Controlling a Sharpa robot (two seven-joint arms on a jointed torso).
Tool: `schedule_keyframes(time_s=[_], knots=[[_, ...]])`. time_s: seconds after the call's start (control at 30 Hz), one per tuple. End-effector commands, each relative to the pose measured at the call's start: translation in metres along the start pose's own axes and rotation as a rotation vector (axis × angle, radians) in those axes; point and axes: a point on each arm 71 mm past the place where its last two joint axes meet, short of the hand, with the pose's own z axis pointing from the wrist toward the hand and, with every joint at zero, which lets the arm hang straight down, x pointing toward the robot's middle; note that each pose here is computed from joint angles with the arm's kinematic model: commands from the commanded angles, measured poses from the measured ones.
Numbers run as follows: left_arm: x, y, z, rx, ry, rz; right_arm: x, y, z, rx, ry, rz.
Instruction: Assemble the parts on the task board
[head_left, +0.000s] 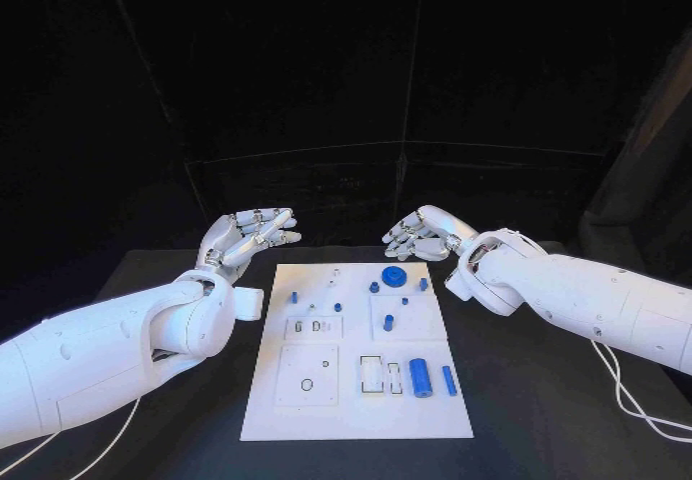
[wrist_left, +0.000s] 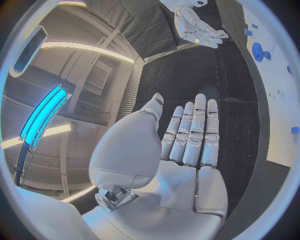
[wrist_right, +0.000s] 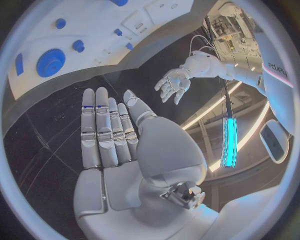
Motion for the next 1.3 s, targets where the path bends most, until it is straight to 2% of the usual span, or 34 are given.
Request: schedule_keyframes(time_s=[0.03,0.2,0.53,1.3], knots=[[0.0085,-0.0049,-0.0034,0.014,0.073,-0.011,0.007,0.005,0.004,0.021,0.107,-0.271],[0.0148,-0.008,-0.0087,0.01,0.096,-0.026,0.013,0.012,0.01,0.031,0.156,-0.428],[0.0245,-0.0109,-0.0128,0.002,0.128,-0.047,0.018,0.024,0.02,0.04,0.205,-0.58],[0.0254,-0.0163,-0.0109,-0.001,0.132,-0.044,0.022,0.028,0.027,0.047,0.246,-0.62]])
